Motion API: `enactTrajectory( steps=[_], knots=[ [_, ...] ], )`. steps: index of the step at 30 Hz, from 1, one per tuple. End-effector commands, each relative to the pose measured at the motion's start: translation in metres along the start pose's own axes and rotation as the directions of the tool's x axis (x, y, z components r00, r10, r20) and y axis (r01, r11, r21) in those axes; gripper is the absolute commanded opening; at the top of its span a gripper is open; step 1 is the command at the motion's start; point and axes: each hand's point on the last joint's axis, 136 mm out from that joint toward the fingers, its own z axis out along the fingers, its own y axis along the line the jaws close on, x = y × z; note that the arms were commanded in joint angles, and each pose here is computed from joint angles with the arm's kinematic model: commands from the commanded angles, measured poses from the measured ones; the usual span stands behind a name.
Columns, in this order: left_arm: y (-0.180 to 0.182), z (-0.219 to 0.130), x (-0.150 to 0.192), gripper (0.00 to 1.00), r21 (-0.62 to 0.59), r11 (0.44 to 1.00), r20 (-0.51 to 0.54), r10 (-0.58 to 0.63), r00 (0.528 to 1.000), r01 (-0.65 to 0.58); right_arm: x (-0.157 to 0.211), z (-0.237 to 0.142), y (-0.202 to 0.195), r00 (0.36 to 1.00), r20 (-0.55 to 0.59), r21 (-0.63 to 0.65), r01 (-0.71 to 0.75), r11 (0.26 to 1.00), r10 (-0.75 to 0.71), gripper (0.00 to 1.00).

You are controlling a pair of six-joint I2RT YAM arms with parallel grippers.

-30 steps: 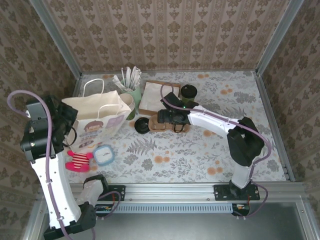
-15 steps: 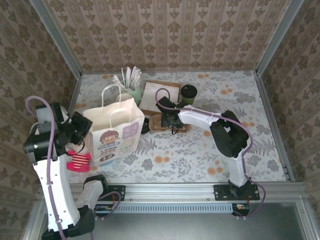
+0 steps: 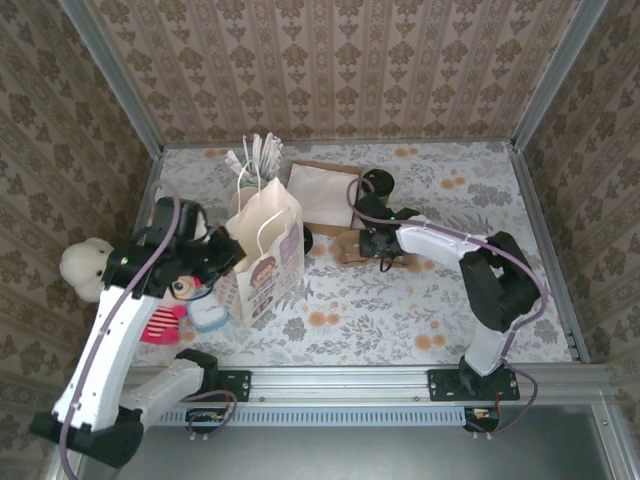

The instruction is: Pack the takeout coffee

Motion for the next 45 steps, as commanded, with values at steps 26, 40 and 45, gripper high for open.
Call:
enactTrajectory(
  steps=[26,40,45],
  knots=[
    [-0.024,0.016,0.065,0.00,0.210,0.925,-0.200,0.358,0.912,-0.317,0.028,-0.042,-0.073,0.997,0.011,0.047,-0.079,0.996,0.078,0.46],
    [-0.049,0.020,0.047,0.78,0.149,0.761,-0.109,0.647,0.754,-0.631,-0.007,-0.066,-0.106,0.981,0.116,-0.001,-0.156,0.988,0.155,0.47],
    [-0.082,0.004,0.024,0.98,0.133,0.448,0.048,0.888,0.457,-0.884,-0.023,-0.075,-0.094,0.973,0.163,-0.073,-0.153,0.985,0.163,0.47]
  ],
)
